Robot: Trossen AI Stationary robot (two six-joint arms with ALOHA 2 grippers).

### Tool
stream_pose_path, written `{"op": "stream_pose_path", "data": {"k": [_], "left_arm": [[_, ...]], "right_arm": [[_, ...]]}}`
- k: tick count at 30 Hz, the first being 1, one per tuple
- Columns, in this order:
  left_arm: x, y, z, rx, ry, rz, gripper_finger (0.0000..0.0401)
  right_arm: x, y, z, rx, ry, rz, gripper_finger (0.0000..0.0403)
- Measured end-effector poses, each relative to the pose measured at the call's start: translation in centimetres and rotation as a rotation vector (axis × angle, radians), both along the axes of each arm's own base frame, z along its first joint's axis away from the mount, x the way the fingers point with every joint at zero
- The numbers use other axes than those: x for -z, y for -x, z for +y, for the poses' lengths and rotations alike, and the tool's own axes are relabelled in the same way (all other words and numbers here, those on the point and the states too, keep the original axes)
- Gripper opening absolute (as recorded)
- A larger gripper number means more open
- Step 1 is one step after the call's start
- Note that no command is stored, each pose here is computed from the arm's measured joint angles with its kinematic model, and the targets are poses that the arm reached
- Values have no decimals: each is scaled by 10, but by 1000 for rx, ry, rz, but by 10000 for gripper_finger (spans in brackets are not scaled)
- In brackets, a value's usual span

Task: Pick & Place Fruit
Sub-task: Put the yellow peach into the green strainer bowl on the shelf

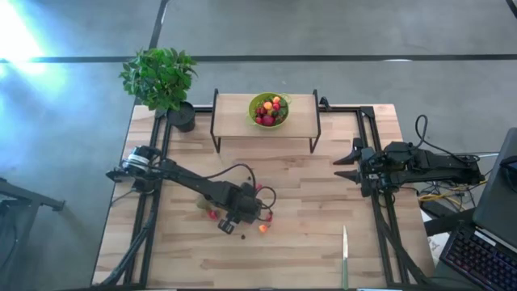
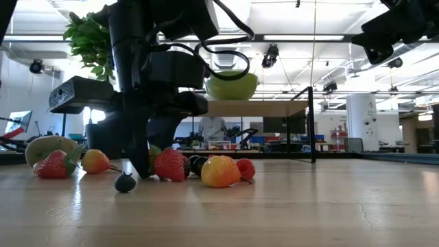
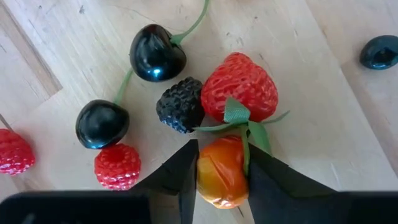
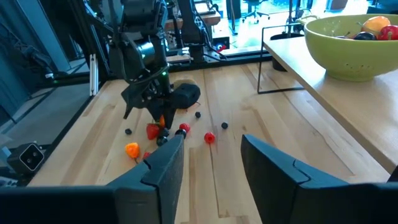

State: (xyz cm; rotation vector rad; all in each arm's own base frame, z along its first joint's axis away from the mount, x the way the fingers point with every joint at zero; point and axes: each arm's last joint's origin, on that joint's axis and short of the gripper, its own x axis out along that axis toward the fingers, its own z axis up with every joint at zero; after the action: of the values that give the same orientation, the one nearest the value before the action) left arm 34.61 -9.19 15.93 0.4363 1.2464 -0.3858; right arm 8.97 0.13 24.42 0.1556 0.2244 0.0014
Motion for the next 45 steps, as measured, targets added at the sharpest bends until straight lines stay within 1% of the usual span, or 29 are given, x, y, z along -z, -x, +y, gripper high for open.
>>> {"op": "stream_pose_path", "data": {"k": [4, 7, 9, 13, 17, 23, 28, 30, 32, 36, 38, 45], "left_arm": [[0, 1, 0, -2, -6, 20, 112], [-3, 5, 2, -9, -36, 72, 107], [-9, 5, 3, -28, -90, 84, 106], [-20, 7, 9, -77, -251, 113, 112], [-31, 5, 11, -96, -339, 110, 114], [-42, -1, 10, -99, -365, 62, 103], [-44, -3, 11, -113, -408, 35, 108], [-44, -4, 11, -114, -401, 30, 108], [-42, -2, 11, -112, -357, 54, 107], [-38, 0, 3, -109, -155, 100, 105], [-36, 0, 0, -107, -87, 105, 105], [-19, 1, 0, -99, -68, 70, 109]], "right_arm": [[0, 0, 0, 0, 0, 0, 143], [0, 0, 0, 0, 0, 0, 134], [0, 0, 0, 0, 0, 0, 127], [0, 0, 0, 0, 0, 0, 115], [0, 0, 0, 0, 0, 0, 101], [0, 0, 0, 0, 0, 0, 78], [0, 0, 0, 0, 0, 0, 60], [0, 0, 0, 0, 0, 0, 54], [0, 0, 0, 0, 0, 0, 49], [0, 0, 0, 0, 0, 0, 41], [0, 0, 0, 0, 0, 0, 38], [0, 0, 0, 0, 0, 0, 34]]}}
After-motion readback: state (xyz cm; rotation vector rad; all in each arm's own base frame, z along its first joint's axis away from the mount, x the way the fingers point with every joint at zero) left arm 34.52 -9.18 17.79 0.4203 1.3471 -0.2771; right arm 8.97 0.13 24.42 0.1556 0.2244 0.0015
